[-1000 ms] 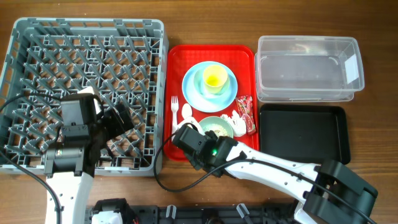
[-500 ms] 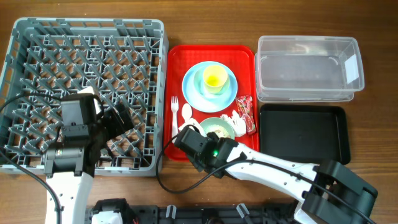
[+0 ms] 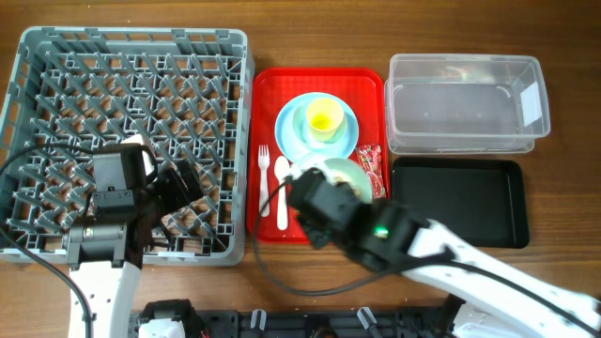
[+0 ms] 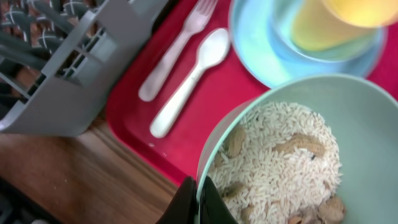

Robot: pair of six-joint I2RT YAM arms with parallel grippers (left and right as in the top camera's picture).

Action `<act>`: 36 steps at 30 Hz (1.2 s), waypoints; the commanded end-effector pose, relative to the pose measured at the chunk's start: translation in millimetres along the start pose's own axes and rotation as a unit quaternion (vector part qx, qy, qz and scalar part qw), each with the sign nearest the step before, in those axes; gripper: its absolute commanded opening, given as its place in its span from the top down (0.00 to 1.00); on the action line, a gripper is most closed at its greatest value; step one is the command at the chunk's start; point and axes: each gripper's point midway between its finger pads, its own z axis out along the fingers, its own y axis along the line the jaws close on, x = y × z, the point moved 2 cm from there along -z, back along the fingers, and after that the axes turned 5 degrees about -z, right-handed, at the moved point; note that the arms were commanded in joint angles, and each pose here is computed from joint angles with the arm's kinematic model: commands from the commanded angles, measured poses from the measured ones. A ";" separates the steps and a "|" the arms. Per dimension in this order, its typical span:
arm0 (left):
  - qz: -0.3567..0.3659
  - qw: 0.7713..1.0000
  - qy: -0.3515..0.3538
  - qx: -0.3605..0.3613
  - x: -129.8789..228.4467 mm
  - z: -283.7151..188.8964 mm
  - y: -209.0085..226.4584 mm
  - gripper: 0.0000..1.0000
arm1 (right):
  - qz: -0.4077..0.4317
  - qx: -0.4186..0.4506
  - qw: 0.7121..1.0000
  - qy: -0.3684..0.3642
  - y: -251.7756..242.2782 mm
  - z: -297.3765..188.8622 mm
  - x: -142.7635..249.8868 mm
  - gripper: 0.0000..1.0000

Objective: Sort waste into correct bins and load items into the dishwasher rack
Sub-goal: 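Carry the bowl over the black tray and tip out the rice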

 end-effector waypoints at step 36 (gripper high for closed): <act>-0.008 1.000 0.007 0.004 3.5 -6.2 0.6 0.00 | 0.483 -0.308 0.753 -0.324 -245.8 -24.3 130.6 0.96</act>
